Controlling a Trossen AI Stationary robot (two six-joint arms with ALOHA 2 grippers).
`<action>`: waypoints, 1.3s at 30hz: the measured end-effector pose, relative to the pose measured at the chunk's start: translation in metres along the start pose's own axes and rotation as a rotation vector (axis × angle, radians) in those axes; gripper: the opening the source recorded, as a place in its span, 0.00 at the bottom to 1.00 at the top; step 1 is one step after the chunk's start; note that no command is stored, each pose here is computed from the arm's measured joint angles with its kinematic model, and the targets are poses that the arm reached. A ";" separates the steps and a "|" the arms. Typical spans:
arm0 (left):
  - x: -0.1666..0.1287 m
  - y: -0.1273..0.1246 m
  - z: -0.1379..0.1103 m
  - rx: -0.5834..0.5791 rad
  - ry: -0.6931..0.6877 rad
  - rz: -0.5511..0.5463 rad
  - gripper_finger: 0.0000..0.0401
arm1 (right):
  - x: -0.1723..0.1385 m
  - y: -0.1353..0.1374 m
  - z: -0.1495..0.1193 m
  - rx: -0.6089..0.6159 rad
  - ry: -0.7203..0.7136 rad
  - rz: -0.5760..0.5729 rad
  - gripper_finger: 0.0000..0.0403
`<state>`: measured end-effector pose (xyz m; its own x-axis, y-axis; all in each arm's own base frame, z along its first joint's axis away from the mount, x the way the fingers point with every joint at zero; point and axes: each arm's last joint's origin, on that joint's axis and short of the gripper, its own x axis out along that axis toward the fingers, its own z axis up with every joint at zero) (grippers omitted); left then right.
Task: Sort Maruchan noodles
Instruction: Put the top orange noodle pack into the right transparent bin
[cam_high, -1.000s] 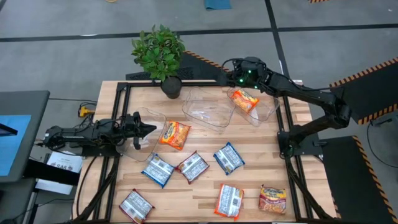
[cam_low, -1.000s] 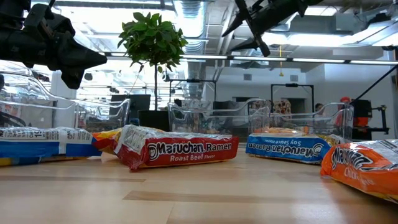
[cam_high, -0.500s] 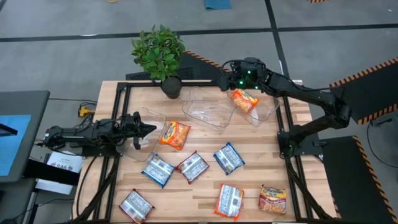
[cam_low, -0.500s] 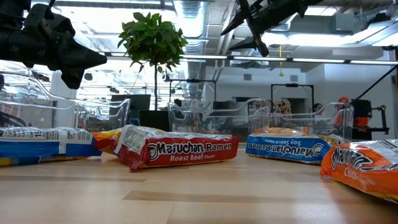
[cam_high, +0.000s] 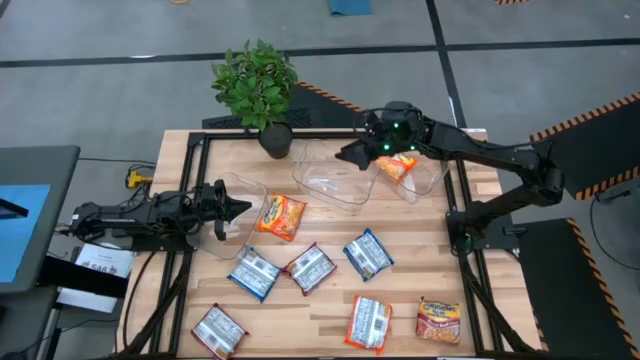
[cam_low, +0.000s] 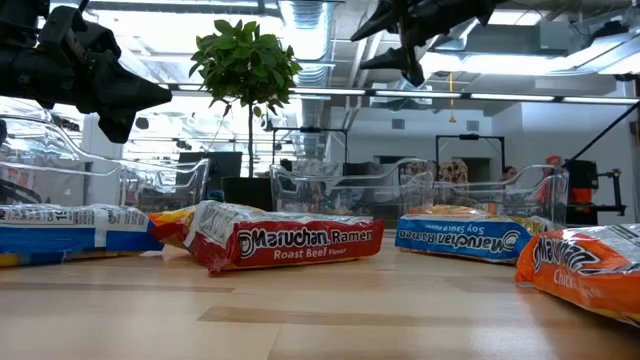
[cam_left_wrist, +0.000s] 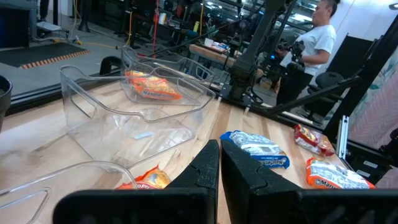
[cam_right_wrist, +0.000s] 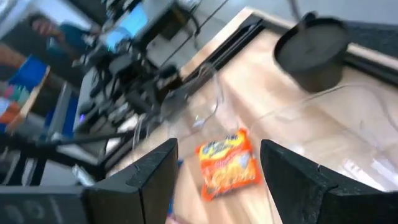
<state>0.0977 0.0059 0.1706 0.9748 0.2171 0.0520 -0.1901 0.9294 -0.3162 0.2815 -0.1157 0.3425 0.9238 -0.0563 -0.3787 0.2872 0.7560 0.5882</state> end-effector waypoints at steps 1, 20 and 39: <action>0.000 0.000 0.000 0.000 0.000 0.000 0.00 | 0.001 0.002 -0.003 -0.014 0.022 0.009 0.63; 0.000 0.000 0.000 0.000 0.000 0.000 0.00 | -0.005 0.010 -0.067 -0.297 0.574 -0.046 0.63; 0.000 0.000 0.000 0.000 0.000 0.000 0.00 | -0.012 0.023 -0.112 -0.320 0.694 0.005 0.63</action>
<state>0.0977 0.0059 0.1706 0.9748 0.2169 0.0522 -0.1898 0.9295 -0.3163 0.2484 -0.0246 0.2806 0.5236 0.2906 -0.8009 0.0978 0.9133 0.3953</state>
